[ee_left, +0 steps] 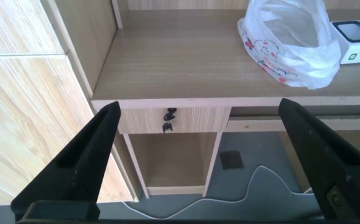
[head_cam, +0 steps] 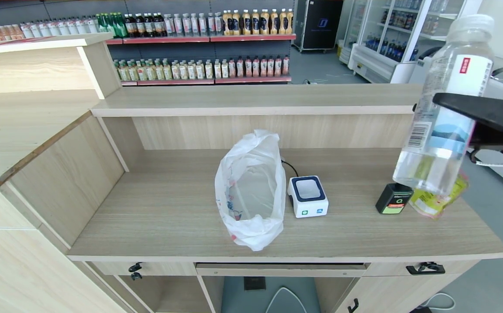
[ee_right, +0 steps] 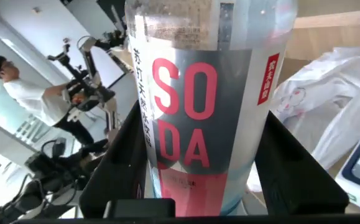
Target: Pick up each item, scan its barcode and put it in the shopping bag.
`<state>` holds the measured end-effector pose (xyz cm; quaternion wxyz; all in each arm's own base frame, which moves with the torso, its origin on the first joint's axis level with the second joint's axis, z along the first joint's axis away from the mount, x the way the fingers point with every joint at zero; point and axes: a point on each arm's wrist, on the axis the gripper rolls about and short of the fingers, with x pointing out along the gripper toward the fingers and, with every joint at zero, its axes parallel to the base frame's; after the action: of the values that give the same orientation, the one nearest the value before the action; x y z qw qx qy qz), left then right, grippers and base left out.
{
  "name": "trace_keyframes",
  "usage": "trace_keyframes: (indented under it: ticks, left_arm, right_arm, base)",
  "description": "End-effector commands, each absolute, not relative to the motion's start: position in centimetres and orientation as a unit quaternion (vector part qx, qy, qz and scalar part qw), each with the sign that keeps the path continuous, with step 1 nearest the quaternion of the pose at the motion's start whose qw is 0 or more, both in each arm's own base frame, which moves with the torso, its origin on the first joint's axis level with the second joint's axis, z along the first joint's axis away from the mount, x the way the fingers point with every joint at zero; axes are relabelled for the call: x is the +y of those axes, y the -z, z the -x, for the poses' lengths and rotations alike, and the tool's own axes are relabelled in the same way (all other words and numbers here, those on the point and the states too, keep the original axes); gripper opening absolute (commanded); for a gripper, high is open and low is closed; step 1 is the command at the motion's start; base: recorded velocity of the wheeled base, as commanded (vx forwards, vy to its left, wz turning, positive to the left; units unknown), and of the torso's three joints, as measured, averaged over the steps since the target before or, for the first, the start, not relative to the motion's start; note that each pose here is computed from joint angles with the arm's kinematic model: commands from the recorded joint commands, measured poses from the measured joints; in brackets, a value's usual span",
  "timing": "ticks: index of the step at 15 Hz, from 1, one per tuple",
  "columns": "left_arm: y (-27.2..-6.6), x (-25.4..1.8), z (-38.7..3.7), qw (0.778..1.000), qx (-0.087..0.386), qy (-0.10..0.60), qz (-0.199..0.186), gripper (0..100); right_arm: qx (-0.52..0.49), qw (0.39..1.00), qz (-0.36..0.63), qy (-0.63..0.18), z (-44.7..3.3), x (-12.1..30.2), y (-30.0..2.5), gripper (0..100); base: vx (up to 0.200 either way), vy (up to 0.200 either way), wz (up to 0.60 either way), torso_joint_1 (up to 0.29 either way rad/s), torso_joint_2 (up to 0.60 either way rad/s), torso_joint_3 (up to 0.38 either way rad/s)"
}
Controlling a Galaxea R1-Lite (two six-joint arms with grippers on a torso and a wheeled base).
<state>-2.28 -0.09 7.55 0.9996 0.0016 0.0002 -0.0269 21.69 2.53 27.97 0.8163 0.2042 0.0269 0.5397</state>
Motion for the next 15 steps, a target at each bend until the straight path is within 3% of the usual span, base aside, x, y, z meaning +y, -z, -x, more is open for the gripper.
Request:
trace_keyframes:
  ticks: [1,7,15]
  left_arm:
    - [-7.6,-0.1,2.3,1.0,0.001,0.027,-0.002,100]
    - [-7.6,-0.1,2.3,1.0,0.001,0.027,-0.002,100]
    - [-7.6,-0.1,2.3,1.0,0.001,0.027,-0.002,100]
  right_arm:
    - [0.008,0.806,-0.187,-0.561,-16.8,2.4,-29.0,0]
    - [0.053,0.728,-0.229,-0.644,-13.3,5.0,-29.9,0]
    - [0.083,0.679,-0.22,-0.696,-11.2,5.3,-30.9,0]
  base:
    - [0.0,0.0,0.0,0.0,0.0,0.0]
    - [0.0,0.0,0.0,0.0,0.0,0.0]
    - [0.0,0.0,0.0,0.0,0.0,0.0]
